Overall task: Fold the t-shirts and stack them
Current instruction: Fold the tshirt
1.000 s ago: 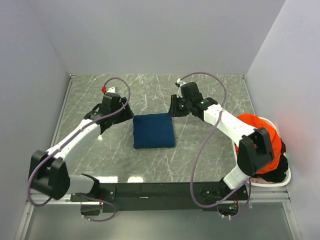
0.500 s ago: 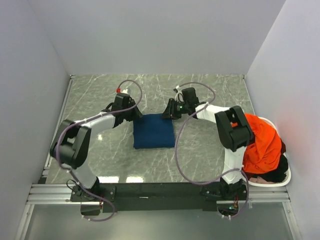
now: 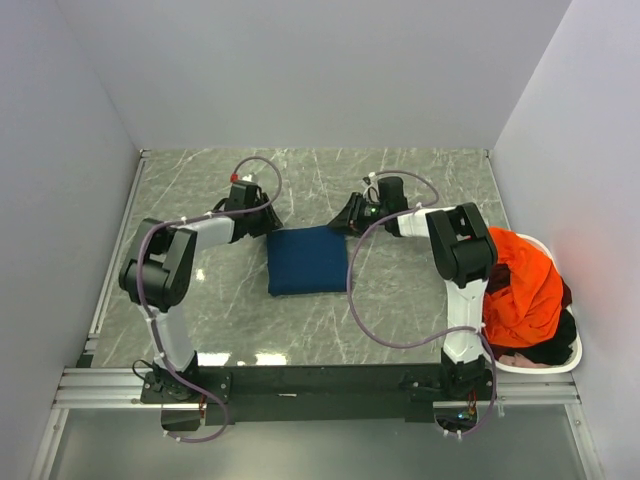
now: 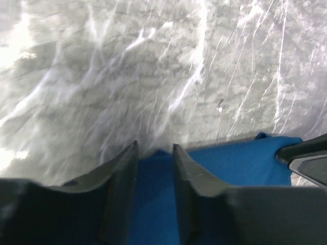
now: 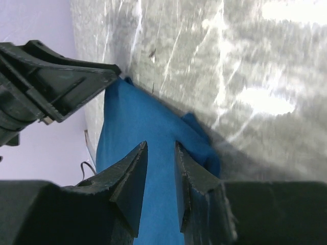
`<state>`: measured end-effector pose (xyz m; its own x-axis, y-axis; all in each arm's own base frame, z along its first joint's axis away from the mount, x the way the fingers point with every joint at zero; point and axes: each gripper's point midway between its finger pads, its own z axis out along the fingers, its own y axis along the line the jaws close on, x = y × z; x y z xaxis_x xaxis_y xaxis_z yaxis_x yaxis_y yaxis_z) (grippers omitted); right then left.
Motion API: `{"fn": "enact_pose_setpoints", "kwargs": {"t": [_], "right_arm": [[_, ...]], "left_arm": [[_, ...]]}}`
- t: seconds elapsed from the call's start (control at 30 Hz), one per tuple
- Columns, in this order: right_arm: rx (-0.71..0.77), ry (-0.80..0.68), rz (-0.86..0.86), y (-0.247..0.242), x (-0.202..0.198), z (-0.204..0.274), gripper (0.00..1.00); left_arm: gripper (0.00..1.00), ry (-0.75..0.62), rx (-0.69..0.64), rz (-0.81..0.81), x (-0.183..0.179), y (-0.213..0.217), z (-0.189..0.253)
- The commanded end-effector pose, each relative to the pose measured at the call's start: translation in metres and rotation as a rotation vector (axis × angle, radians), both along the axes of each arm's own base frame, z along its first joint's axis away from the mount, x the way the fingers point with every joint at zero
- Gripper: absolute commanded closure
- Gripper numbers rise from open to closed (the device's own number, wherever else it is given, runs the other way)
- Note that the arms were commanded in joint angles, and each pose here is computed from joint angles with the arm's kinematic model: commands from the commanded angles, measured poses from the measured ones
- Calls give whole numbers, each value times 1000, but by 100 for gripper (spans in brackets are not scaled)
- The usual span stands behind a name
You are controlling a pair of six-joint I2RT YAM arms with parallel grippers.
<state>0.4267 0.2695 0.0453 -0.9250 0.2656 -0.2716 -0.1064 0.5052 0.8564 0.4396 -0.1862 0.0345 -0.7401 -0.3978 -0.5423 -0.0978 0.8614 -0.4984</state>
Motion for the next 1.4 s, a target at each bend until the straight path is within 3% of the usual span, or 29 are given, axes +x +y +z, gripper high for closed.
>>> {"fn": "enact_pose_setpoints", "kwargs": {"t": [0.0, 0.1, 0.23, 0.3, 0.47, 0.67, 0.8, 0.93, 1.03, 1.17, 1.33, 1.37], "right_arm": [[20, -108, -18, -5, 3, 52, 65], [71, -143, -5, -3, -14, 84, 65], [121, -146, 33, 4, -53, 104, 65], [166, -166, 70, 15, -72, 120, 64], [192, -123, 146, 27, -117, 97, 64], [205, 35, 151, 16, -140, 15, 65], [179, 119, 100, -3, -149, -27, 67], [127, 68, 96, -11, -144, -19, 67], [101, 20, 98, -9, -141, 9, 67], [118, -50, 143, 10, -146, 52, 66], [197, -99, 223, 67, -166, 102, 64], [212, -96, 231, 76, -169, 105, 64]], "left_arm": [[54, -101, 48, 19, 6, 10, 58], [44, -159, 25, 26, -3, 10, 99], [44, -186, -4, 1, -36, -5, 135], [49, -178, -60, -47, -55, -21, 139], [58, -106, -228, -139, -106, -50, 110], [80, 20, -231, -83, -139, -33, 37], [84, 122, -221, -7, -149, -10, 0], [84, 133, -201, 44, -151, 8, 1], [76, 85, -179, 60, -148, 15, 27], [56, 11, -118, 83, -151, 31, 63], [38, -138, -1, 143, -159, 66, 118], [30, -161, 20, 152, -160, 72, 125]]}}
